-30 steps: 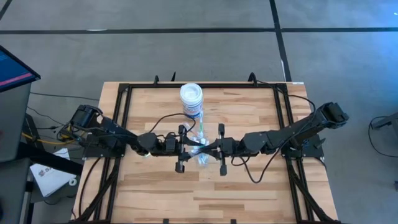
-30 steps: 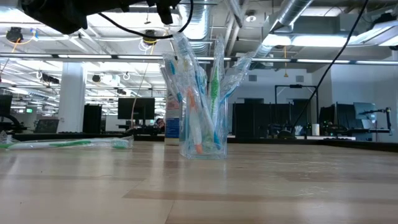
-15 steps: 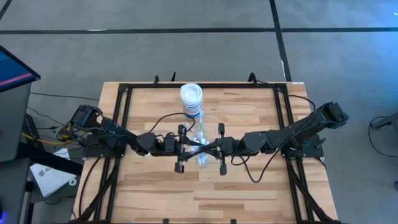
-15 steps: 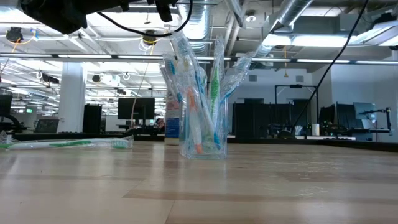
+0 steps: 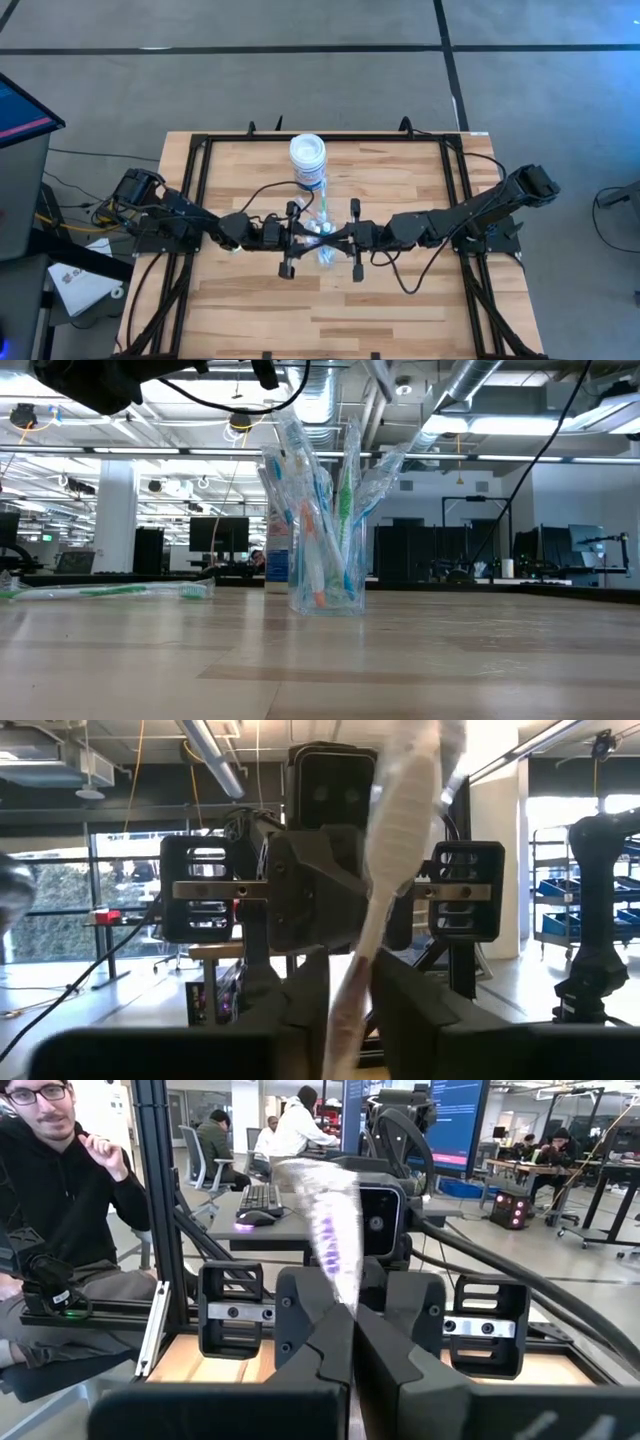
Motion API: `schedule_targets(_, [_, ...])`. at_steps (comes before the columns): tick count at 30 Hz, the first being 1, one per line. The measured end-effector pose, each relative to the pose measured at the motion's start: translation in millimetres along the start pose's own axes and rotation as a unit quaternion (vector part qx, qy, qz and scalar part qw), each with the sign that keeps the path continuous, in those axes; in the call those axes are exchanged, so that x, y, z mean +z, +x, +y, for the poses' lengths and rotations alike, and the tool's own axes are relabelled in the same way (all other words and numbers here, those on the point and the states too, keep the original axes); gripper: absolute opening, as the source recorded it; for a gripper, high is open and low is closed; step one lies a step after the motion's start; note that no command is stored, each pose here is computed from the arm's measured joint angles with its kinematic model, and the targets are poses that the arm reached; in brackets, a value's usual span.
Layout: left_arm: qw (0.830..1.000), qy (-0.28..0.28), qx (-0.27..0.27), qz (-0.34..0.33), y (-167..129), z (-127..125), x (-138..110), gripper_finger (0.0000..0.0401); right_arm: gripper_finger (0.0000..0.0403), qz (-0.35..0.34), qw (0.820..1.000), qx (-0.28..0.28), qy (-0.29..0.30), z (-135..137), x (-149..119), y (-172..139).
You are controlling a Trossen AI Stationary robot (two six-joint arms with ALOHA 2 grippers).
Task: Pick & Place toothbrushing station
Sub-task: Put the purple toothbrush into the Transparent organizer
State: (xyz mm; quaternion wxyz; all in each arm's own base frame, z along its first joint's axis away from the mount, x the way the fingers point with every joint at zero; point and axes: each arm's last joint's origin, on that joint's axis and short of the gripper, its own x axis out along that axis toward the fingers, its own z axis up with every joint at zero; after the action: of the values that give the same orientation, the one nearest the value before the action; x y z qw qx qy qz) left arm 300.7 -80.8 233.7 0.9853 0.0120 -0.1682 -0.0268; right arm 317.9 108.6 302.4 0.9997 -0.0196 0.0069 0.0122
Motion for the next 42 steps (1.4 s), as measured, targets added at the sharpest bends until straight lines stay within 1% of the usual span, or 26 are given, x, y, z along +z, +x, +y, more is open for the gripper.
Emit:
schedule_targets(4, [1.0,0.0,-0.003,0.0,0.0,-0.3,0.0,0.002,0.0,0.001,1.0,0.0,0.0,0.0,-0.1,0.0])
schedule_targets(5, [1.0,0.0,-0.003,0.001,-0.1,-0.3,-0.2,0.0014,0.0,0.001,1.0,0.0,-0.001,0.0,-0.2,0.0])
schedule_targets(20, [1.0,-0.008,-0.005,0.005,-1.4,-5.3,-0.5,0.001,0.0,0.011,1.0,-0.002,-0.005,0.1,-2.2,-0.1])
schedule_targets(26, [1.0,-0.009,0.004,0.016,-1.5,-4.9,-1.6,0.001,0.0001,0.015,1.0,-0.003,-0.024,-0.3,-2.2,-0.7])
schedule_targets(30, [1.0,-0.018,0.004,0.024,-2.0,-4.5,1.1,0.001,0.0019,0.011,0.999,-0.005,-0.031,-1.4,0.1,-2.0])
schedule_targets(33, [0.999,-0.017,0.0,0.039,-3.6,-5.6,5.5,0.001,0.0045,0.018,0.999,-0.009,-0.033,-2.9,1.9,-4.9])
schedule_targets(37, [0.997,-0.016,0.012,0.072,-7.2,-6.8,10.8,0.001,0.0077,0.037,0.999,-0.01,-0.037,-5.4,2.6,-9.6])
schedule_targets(42, [0.994,-0.023,0.02,0.101,-11.1,-7.6,15.4,0.001,0.0096,0.053,0.998,-0.004,-0.034,-5.8,9.0,-20.5])
